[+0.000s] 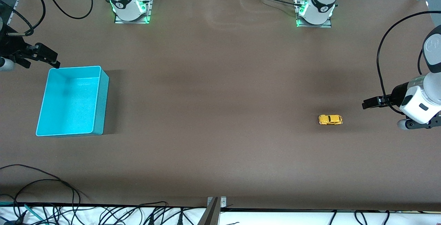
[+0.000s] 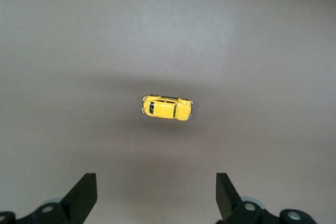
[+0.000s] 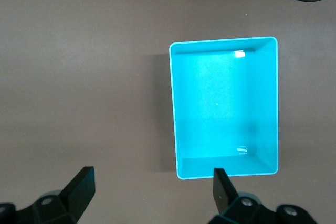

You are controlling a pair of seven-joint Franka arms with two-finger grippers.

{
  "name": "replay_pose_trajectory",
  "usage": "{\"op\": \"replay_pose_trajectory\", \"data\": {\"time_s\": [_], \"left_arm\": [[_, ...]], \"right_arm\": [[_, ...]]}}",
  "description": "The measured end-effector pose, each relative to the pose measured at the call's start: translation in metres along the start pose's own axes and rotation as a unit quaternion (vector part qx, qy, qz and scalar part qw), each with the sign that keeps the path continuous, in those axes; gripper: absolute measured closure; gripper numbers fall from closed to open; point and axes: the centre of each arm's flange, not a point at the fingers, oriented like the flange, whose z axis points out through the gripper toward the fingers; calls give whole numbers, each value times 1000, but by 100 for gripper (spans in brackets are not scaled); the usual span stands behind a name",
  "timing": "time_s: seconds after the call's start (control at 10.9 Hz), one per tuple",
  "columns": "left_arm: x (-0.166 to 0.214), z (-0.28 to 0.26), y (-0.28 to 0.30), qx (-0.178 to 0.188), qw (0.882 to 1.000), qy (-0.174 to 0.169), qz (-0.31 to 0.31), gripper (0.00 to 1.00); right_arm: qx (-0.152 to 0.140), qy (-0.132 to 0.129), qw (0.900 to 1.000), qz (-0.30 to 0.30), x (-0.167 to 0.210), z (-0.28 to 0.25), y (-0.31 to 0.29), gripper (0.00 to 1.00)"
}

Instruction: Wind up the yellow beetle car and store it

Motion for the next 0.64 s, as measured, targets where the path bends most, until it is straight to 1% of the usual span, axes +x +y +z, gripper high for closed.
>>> {"op": "replay_pose_trajectory", "data": {"time_s": [0.46, 0.64], "left_arm": [[0, 2, 0, 0, 1000, -4, -15, 0], [-1, 10, 0, 1, 999, -11, -33, 0]], "right_arm": [[0, -3, 1000, -1, 2, 4, -1, 0], [0, -5, 1000, -1, 2, 5, -1, 0]]}}
